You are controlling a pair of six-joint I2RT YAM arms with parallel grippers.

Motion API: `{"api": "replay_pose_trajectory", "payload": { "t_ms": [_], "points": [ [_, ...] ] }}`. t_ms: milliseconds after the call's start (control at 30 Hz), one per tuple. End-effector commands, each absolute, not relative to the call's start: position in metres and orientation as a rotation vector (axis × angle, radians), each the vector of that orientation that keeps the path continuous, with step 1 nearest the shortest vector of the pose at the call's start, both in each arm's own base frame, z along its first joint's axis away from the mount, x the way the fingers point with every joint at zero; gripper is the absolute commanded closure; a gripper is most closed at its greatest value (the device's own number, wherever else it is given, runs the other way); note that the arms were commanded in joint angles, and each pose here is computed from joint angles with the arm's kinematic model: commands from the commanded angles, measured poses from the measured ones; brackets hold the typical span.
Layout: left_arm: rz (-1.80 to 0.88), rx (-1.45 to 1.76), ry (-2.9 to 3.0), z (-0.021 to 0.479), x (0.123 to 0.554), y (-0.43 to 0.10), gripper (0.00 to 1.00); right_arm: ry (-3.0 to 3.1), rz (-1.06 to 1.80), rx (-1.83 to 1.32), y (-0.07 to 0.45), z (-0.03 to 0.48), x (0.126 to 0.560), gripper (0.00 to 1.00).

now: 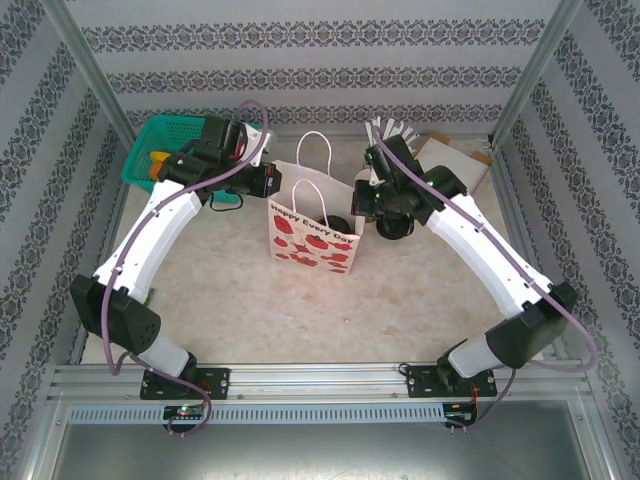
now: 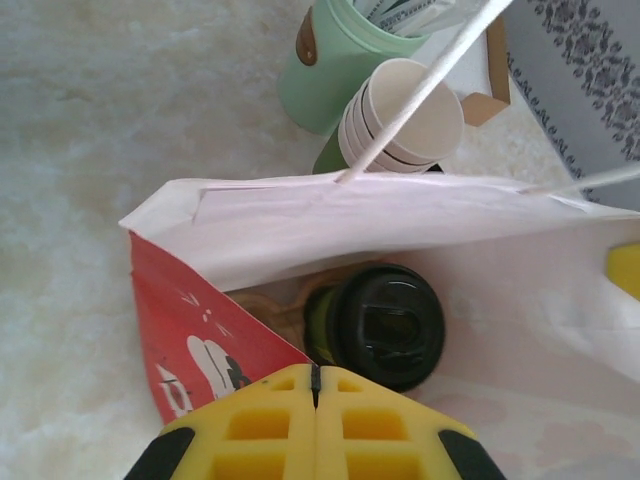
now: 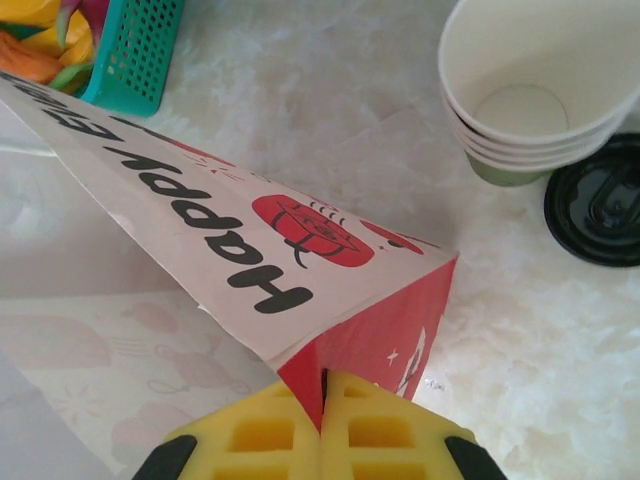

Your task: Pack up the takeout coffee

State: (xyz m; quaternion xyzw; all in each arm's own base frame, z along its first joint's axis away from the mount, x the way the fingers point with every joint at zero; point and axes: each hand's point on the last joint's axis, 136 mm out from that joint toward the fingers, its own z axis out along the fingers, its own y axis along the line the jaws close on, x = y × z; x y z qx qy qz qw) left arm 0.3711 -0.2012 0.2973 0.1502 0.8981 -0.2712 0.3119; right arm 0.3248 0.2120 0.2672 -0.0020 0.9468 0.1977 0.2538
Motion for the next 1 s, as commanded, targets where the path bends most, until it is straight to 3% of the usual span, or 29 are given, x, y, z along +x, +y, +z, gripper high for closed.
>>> {"api": "replay_pose_trajectory", "payload": {
  "t_ms": [0, 333, 633, 800, 967],
  "points": [
    [-0.776, 0.272, 2.359, 0.315, 0.356, -0.202, 1.0, 2.581, 0.58, -0.212, 0.223, 0.275, 0.328, 1.0],
    [-0.668, 0.04, 2.459, 0.291, 0.341, -0.175, 1.0, 2.665, 0.518, -0.207, 0.217, 0.273, 0.367, 1.0],
    [-0.542, -0.007, 2.551, 0.265, 0.36, -0.166, 1.0, 2.771, 0.355, -0.119, 0.201, 0.245, 0.371, 0.92],
    [-0.545, -0.024, 2.554, 0.266, 0.361, -0.167, 0.92, 2.746, 0.348, -0.11, 0.2, 0.244, 0.376, 0.78],
    [-0.542, -0.039, 2.515, 0.278, 0.359, -0.163, 0.77, 2.673, 0.385, -0.12, 0.203, 0.261, 0.385, 0.53]
  ]
}}
